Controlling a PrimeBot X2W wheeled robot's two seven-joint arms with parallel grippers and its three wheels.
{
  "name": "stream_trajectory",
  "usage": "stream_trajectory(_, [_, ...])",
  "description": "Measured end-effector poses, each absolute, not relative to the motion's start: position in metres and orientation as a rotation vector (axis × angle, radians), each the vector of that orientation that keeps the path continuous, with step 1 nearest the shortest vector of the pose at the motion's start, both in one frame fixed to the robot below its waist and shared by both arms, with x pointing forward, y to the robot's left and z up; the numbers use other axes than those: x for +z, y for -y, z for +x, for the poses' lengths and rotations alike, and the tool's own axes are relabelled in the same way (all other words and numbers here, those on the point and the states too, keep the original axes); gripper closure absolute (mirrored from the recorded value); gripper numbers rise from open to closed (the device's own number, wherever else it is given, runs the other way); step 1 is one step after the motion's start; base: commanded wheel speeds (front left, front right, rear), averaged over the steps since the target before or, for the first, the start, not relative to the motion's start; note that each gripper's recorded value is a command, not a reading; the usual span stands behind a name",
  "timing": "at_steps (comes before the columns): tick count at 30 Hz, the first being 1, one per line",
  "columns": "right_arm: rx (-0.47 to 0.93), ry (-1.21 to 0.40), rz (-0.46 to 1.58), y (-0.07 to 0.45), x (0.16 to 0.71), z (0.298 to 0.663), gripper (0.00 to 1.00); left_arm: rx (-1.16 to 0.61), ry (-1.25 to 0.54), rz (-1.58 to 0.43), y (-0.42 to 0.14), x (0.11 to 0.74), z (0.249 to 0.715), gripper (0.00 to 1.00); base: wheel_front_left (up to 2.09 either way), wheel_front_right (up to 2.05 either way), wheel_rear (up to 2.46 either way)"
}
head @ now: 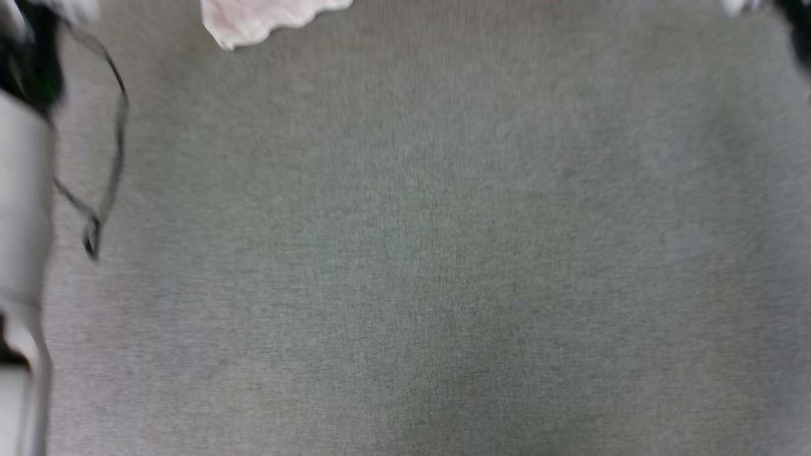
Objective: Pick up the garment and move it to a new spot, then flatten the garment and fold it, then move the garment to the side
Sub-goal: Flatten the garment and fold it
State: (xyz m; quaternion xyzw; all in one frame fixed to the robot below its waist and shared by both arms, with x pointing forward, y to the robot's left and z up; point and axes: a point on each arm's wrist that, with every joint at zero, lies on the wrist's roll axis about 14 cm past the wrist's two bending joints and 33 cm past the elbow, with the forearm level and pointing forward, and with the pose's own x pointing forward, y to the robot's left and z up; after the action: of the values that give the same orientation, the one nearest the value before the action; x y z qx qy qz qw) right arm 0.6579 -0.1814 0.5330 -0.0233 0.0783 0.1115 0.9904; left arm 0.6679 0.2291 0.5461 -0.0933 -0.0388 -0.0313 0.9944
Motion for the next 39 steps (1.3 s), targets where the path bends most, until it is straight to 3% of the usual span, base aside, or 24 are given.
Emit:
stream_trajectory(19, [0.224,-0.334,0.069,0.205,0.47,0.423,1.0,0.093,-0.179,-0.326,-0.255,0.46,0.395,1.0,0.0,0.0,0.0])
stream_trajectory(26, [0.183,-0.412,0.127,0.206,0.448,0.352,1.0,0.128,-0.264,-0.365,-0.249,0.458,0.328,1.0,0.0,0.0,0.0])
stream_trajectory(28, [0.153,-0.472,0.151,0.201,0.445,0.318,1.0,0.136,-0.31,-0.408,-0.245,0.462,0.305,1.0,0.0,0.0,0.0])
stream_trajectory(34, [0.141,-0.514,0.146,0.197,0.445,0.324,1.0,0.086,-0.291,-0.383,-0.237,0.473,0.328,1.0,0.0,0.0,0.0])
stream_trajectory(39, [0.174,-0.509,0.11,0.189,0.452,0.364,1.0,0.008,-0.266,-0.342,-0.224,0.479,0.374,1.0,0.0,0.0,0.0])
